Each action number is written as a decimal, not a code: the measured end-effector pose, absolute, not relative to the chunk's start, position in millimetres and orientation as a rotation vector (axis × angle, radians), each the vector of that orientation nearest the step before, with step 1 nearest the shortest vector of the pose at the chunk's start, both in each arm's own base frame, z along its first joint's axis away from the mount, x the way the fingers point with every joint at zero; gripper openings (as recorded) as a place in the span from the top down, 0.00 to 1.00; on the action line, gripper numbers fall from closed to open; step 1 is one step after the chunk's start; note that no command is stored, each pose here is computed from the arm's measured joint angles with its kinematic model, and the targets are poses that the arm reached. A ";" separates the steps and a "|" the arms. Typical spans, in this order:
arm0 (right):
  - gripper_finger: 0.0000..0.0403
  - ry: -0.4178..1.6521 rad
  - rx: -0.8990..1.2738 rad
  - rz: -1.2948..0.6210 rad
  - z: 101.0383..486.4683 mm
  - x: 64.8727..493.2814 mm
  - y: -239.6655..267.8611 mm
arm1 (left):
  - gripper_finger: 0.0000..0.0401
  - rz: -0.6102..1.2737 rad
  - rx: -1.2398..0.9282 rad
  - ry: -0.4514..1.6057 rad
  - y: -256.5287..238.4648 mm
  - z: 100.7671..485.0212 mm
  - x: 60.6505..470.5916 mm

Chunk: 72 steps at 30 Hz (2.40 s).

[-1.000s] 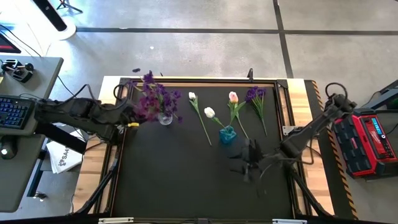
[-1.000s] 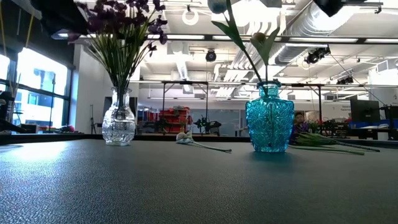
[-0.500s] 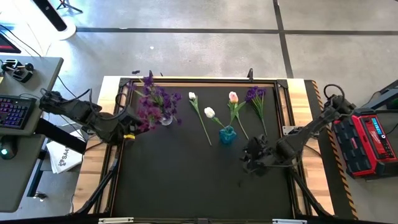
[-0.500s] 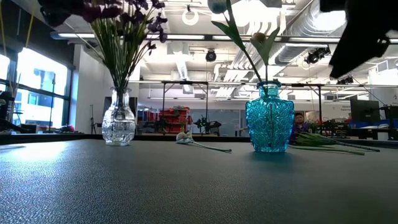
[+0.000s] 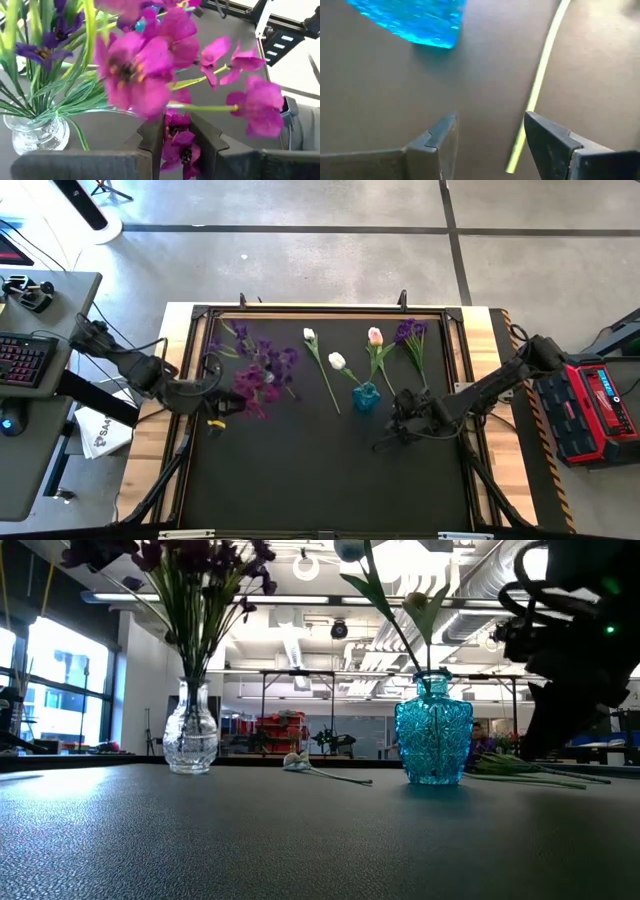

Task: Sort flowers into vase by color
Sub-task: Put the pink flowers into the transparent vase

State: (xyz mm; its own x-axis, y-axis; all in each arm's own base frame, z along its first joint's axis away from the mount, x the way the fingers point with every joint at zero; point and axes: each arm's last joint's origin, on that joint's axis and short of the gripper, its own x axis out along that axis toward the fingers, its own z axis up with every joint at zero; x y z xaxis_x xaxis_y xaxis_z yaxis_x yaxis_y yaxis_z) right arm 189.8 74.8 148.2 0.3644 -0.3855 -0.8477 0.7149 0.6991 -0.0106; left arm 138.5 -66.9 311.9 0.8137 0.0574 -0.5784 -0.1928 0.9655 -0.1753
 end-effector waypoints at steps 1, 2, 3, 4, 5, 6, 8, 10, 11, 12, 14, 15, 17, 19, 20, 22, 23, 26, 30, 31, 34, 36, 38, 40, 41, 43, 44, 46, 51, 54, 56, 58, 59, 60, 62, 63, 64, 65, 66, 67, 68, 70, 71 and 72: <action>0.52 0.958 0.391 -0.752 147.0 188.6 72.7 | 0.83 0.133 -0.228 0.610 -67.8 311.3 139.4; 0.52 0.955 0.391 -0.780 145.7 187.4 69.6 | 0.83 0.135 -0.226 0.611 -68.3 310.8 140.4; 0.52 0.940 0.396 -0.811 144.3 186.7 66.5 | 0.83 0.139 -0.223 0.609 -68.6 310.6 141.2; 0.52 0.916 0.407 -0.843 142.8 186.2 63.3 | 0.83 0.146 -0.216 0.603 -68.7 310.7 141.9; 0.52 0.889 0.426 -0.881 141.3 185.6 59.9 | 0.83 0.154 -0.210 0.595 -68.7 310.9 142.5; 0.52 0.858 0.455 -0.922 140.0 185.3 56.5 | 0.83 0.165 -0.201 0.589 -68.7 310.9 143.1; 0.52 0.828 0.486 -0.972 137.7 185.1 50.3 | 0.83 0.192 -0.189 0.579 -68.7 310.4 144.6; 0.53 0.833 0.493 -0.991 135.1 184.2 45.6 | 0.83 0.214 -0.180 0.568 -68.6 310.2 145.8; 0.53 0.836 0.495 -0.995 133.5 183.5 44.0 | 0.83 0.224 -0.173 0.566 -68.6 309.9 146.3; 0.54 0.839 0.500 -0.990 131.9 183.3 43.1 | 0.83 0.234 -0.167 0.564 -68.8 309.4 147.1; 0.57 0.840 0.522 -0.978 129.6 184.0 42.4 | 0.83 0.254 -0.155 0.561 -69.0 308.5 148.5; 0.59 0.841 0.529 -0.974 128.7 183.9 42.3 | 0.83 0.267 -0.150 0.555 -68.8 308.5 148.9; 0.64 0.841 0.529 -0.973 128.3 183.6 42.2 | 0.83 0.297 -0.140 0.539 -67.9 308.8 149.0; 0.68 0.833 0.530 -0.969 128.5 184.4 42.5 | 0.83 0.315 -0.132 0.529 -67.4 309.0 148.9; 0.70 0.837 0.523 -0.963 128.5 184.5 42.5 | 0.83 0.316 -0.123 0.529 -67.3 309.0 148.9; 0.73 0.847 0.520 -0.949 128.5 185.1 43.0 | 0.83 0.303 -0.088 0.538 -67.2 308.9 148.9; 0.74 0.856 0.513 -0.942 128.4 185.0 43.1 | 0.83 0.286 -0.053 0.547 -67.4 308.8 148.9; 0.77 0.869 0.491 -0.923 128.4 184.6 44.7 | 0.83 0.212 0.126 0.596 -70.4 305.6 152.6; 0.79 0.871 0.475 -0.886 132.8 186.3 51.9 | 0.83 0.167 0.305 0.689 -77.6 291.6 169.1; 0.79 0.870 0.469 -0.871 134.5 187.1 54.5 | 0.83 0.156 0.323 0.720 -78.7 286.6 175.3; 0.79 0.873 0.434 -0.800 143.1 192.0 64.9 | 0.83 0.130 0.357 0.832 -81.1 267.7 194.1; 0.79 0.878 0.390 -0.732 152.5 196.7 74.2 | 0.83 0.103 0.398 0.899 -82.3 256.0 203.7; 0.79 0.884 0.336 -0.656 163.4 201.2 84.6 | 0.81 0.052 0.472 0.961 -83.6 244.9 211.9; 0.79 0.871 0.294 -0.602 174.6 205.0 93.9 | 0.79 -0.003 0.528 1.019 -84.0 234.7 218.9; 0.79 0.860 0.273 -0.584 179.4 206.0 97.9 | 0.77 -0.026 0.537 1.042 -83.6 230.0 222.4; 0.79 0.824 0.235 -0.558 187.8 207.6 105.6 | 0.72 -0.067 0.535 1.083 -80.9 223.4 229.8; 0.79 0.804 0.219 -0.547 191.8 208.2 109.3 | 0.70 -0.084 0.535 1.098 -79.8 221.8 234.4; 0.79 0.767 0.199 -0.524 198.9 208.8 116.8 | 0.65 -0.119 0.554 1.113 -77.9 221.2 244.4; 0.79 0.702 0.231 -0.326 219.0 213.2 146.3 | 0.55 -0.219 0.709 1.135 -79.0 218.1 264.8; 0.79 0.668 0.293 -0.208 227.4 218.8 168.7 | 0.52 -0.274 0.800 1.162 -79.0 209.7 270.9; 0.79 0.686 0.300 -0.119 226.4 225.6 184.4 | 0.51 -0.278 0.854 1.180 -77.8 202.9 275.2; 0.79 0.742 0.308 -0.020 217.6 235.8 196.9 | 0.50 -0.268 0.892 1.204 -75.4 197.1 278.2; 0.79 0.776 0.332 0.033 210.3 241.9 202.0 | 0.50 -0.272 0.903 1.214 -74.4 194.6 279.4; 0.79 0.803 0.355 0.082 201.9 248.6 206.3 | 0.50 -0.274 0.909 1.223 -73.1 192.5 280.7; 0.79 0.822 0.376 0.174 184.0 262.8 214.5 | 0.50 -0.282 0.915 1.244 -70.7 187.6 282.8; 0.79 0.816 0.368 0.195 175.5 269.0 216.8 | 0.50 -0.289 0.921 1.253 -69.8 185.2 283.9; 0.79 0.806 0.357 0.203 168.5 274.6 217.4 | 0.50 -0.294 0.927 1.263 -68.7 182.9 284.8; 0.79 0.802 0.340 0.200 161.6 278.9 217.2 | 0.50 -0.293 0.936 1.272 -67.6 180.5 286.0; 0.79 0.804 0.324 0.182 155.1 282.6 215.2 | 0.50 -0.290 0.944 1.277 -66.8 178.1 287.5; 0.79 0.809 0.303 0.153 148.9 285.9 211.9 | 0.50 -0.286 0.949 1.277 -65.7 175.8 289.6; 0.79 0.810 0.288 0.117 143.5 289.6 207.6 | 0.50 -0.282 0.949 1.276 -64.5 173.4 291.9; 0.79 0.808 0.259 0.066 136.2 296.6 198.6 | 0.50 -0.282 0.961 1.285 -62.1 167.0 296.0; 0.79 0.806 0.247 0.048 133.7 299.8 194.4 | 0.50 -0.282 0.973 1.294 -60.7 163.1 298.0; 0.79 0.803 0.239 0.035 132.1 303.1 189.9 | 0.50 -0.285 0.987 1.304 -59.2 159.0 299.9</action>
State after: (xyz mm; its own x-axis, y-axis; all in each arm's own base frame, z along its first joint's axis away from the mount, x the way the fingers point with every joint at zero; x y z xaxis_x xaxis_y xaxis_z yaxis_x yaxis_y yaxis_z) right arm 303.1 189.9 132.1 0.6957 0.1211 -0.7080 0.0595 0.9726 0.2249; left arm 299.9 -59.2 159.0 0.2959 0.3375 -0.8936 0.6794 0.5833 0.4453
